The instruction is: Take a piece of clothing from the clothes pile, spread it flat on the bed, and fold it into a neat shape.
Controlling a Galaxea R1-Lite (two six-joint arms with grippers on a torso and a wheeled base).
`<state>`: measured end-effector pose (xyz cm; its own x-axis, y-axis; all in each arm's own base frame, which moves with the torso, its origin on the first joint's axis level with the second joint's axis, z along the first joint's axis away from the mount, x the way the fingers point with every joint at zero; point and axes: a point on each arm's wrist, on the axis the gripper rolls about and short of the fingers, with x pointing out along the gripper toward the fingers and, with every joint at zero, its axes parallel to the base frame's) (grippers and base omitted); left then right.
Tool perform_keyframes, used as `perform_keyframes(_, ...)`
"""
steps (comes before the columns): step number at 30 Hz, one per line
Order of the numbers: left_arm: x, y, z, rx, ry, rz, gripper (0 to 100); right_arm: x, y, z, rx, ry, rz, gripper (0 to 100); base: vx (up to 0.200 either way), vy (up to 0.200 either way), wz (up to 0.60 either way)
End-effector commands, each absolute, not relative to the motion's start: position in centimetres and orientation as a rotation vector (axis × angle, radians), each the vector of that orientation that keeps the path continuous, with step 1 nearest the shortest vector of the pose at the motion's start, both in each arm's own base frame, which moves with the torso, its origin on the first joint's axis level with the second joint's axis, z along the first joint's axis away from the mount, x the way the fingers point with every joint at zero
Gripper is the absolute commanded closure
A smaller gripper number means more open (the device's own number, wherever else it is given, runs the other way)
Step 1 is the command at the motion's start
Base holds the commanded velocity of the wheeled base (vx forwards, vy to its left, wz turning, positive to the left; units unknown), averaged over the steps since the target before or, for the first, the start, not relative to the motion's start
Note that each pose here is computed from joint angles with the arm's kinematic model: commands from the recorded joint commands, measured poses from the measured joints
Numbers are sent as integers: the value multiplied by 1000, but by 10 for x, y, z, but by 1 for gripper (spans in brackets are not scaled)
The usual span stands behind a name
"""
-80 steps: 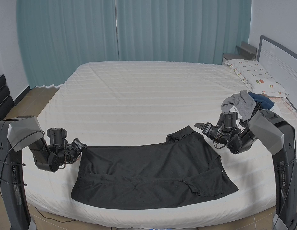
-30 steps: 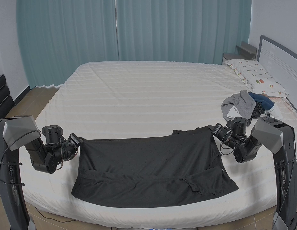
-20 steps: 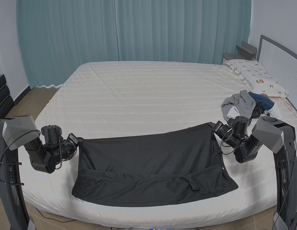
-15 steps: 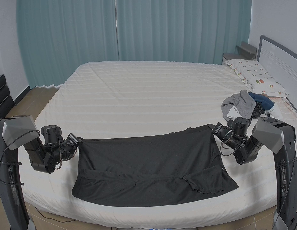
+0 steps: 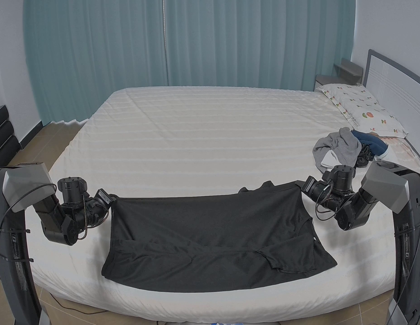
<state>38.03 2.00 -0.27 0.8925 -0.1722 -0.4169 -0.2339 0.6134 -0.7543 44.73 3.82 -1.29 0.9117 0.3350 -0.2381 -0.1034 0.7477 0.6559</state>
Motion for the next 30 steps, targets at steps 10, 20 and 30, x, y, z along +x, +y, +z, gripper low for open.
perform_keyframes(10, 384, 20, -5, -915, 480, 38, 100, 451, 29, -20, 656, 384, 222, 100, 0, 0, 0)
perform_keyframes(20, 372, 30, -7, -844, 489, 60, 100, 431, 29, -7, 648, 397, 252, 100, 0, 0, 0)
perform_keyframes(30, 340, 25, -19, -683, 499, 15, 100, 395, 21, -10, 605, 455, 285, 100, 0, 0, 0)
